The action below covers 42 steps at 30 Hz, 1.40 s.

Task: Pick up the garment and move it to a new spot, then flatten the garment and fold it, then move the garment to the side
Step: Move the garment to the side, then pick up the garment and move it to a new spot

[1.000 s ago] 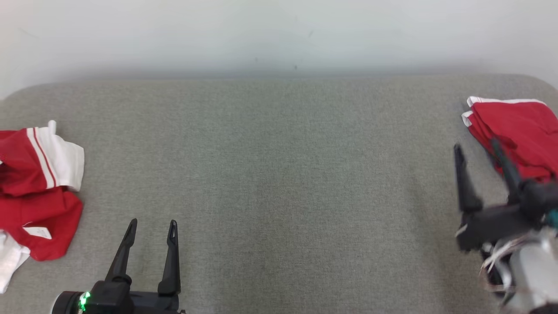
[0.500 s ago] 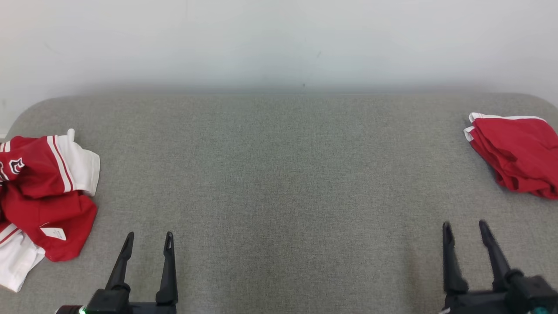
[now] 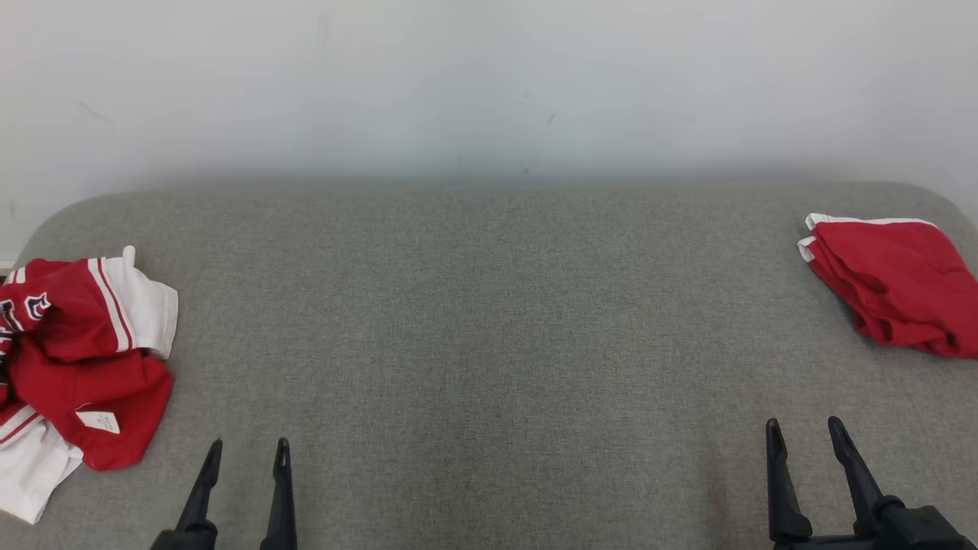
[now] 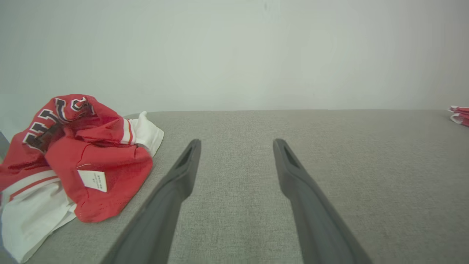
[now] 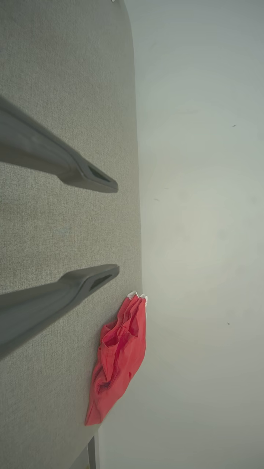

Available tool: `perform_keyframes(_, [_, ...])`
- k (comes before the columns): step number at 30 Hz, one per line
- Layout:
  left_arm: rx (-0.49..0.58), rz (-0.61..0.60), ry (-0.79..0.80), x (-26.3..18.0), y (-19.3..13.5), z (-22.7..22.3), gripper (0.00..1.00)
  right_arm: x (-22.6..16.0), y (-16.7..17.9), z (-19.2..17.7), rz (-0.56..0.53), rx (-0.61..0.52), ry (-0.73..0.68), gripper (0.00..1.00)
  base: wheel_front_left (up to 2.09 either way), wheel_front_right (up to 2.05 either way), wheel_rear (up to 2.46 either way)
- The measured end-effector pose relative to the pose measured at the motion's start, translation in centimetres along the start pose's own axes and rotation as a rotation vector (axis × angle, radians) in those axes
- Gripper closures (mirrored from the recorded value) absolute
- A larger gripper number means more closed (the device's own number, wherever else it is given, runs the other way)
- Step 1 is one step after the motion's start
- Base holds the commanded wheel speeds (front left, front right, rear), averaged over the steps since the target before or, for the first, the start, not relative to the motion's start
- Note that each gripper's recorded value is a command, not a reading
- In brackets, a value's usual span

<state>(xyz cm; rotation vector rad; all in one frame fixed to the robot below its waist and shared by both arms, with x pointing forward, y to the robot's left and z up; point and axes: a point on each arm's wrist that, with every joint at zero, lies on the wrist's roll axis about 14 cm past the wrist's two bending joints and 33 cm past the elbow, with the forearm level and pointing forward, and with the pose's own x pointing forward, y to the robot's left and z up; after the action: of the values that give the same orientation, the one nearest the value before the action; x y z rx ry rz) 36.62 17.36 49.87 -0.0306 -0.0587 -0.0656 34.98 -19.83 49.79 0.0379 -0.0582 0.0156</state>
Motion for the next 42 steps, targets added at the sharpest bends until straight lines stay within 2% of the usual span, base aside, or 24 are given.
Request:
perform_keyframes(9, [-0.002, 0.043, -0.005, -1.0, 1.5, 0.2, 0.0, -0.4, 0.2, 0.0, 0.003, 0.012, -0.002, 0.0, 0.0, 0.0, 0.0])
perform_keyframes(28, [0.0, 0.059, -0.014, -1.6, 2.1, 0.5, 0.0, -0.5, 0.7, -0.4, 0.014, 0.039, 0.01, 0.0, 0.0, 0.0, 0.0])
perform_keyframes(42, [-0.006, 0.2, -0.013, -4.0, 5.8, 0.6, 0.0, 1.4, 4.6, -1.6, 0.137, 0.058, 0.048, 0.0, 0.0, 0.0, 0.0])
